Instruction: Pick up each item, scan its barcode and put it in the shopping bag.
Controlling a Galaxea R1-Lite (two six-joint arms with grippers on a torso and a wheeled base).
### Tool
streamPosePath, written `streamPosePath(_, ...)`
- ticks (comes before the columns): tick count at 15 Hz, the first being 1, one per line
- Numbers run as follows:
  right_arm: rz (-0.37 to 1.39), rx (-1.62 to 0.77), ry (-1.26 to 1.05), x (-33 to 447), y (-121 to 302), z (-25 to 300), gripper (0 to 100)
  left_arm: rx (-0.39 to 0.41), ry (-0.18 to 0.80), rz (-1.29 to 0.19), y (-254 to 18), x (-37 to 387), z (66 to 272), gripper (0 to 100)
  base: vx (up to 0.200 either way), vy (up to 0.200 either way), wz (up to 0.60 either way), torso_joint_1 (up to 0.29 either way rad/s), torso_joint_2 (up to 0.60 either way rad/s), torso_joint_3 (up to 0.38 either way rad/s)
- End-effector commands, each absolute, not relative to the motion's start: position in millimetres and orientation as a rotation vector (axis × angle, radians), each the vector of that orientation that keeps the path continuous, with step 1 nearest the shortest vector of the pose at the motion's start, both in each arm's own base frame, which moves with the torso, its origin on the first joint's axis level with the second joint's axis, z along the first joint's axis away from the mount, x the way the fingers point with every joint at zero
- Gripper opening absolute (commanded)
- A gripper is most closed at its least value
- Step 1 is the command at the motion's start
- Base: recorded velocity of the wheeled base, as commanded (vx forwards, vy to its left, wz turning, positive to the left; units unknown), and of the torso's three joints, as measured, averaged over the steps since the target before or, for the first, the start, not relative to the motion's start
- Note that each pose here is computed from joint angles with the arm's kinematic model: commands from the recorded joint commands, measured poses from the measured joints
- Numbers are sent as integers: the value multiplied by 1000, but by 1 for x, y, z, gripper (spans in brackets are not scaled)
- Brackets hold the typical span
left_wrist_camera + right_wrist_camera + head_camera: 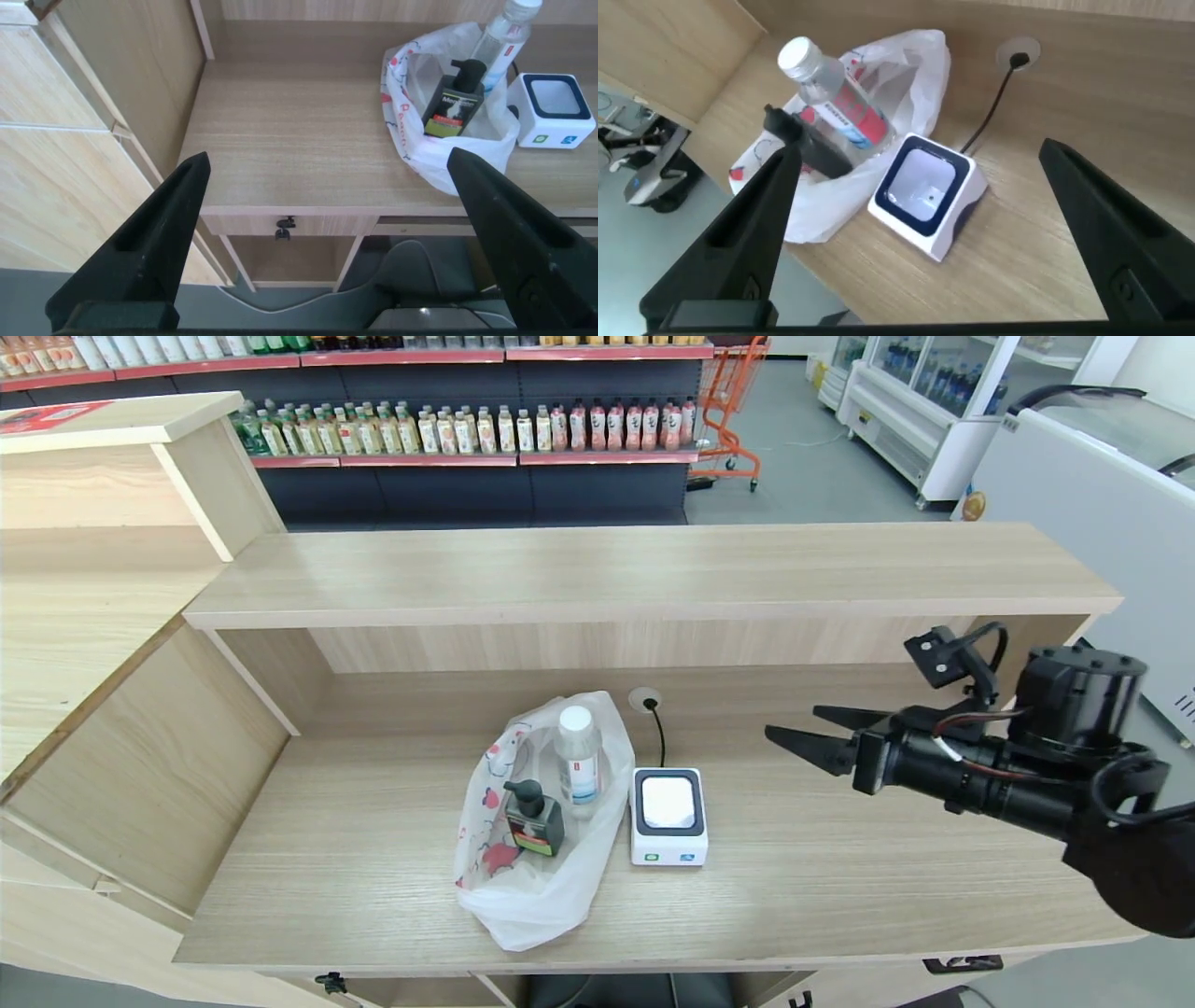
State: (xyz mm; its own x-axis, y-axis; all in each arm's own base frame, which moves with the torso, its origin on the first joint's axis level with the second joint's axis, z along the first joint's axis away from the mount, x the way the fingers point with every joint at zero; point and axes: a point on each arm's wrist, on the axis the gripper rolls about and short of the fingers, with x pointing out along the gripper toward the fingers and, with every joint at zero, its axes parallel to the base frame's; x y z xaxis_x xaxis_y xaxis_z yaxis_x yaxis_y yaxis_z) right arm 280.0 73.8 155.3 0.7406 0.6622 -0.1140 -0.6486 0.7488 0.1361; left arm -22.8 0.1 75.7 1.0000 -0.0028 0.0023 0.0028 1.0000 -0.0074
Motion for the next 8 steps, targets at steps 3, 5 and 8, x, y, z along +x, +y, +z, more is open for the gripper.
streamPosePath(3, 502, -46, 111, 220, 17, 182, 100, -8, -2, -2, 0, -23, 76, 100, 0, 0, 0, 0, 0, 0)
streamPosePath(5, 320, -28, 204, 179, 2, 165, 100, -8, -2, -2, 0, -23, 76, 100, 0, 0, 0, 0, 0, 0)
streamPosePath(8, 256, -31, 138, 119, 3, 157, 100, -8, -2, -2, 0, -23, 76, 100, 0, 0, 0, 0, 0, 0)
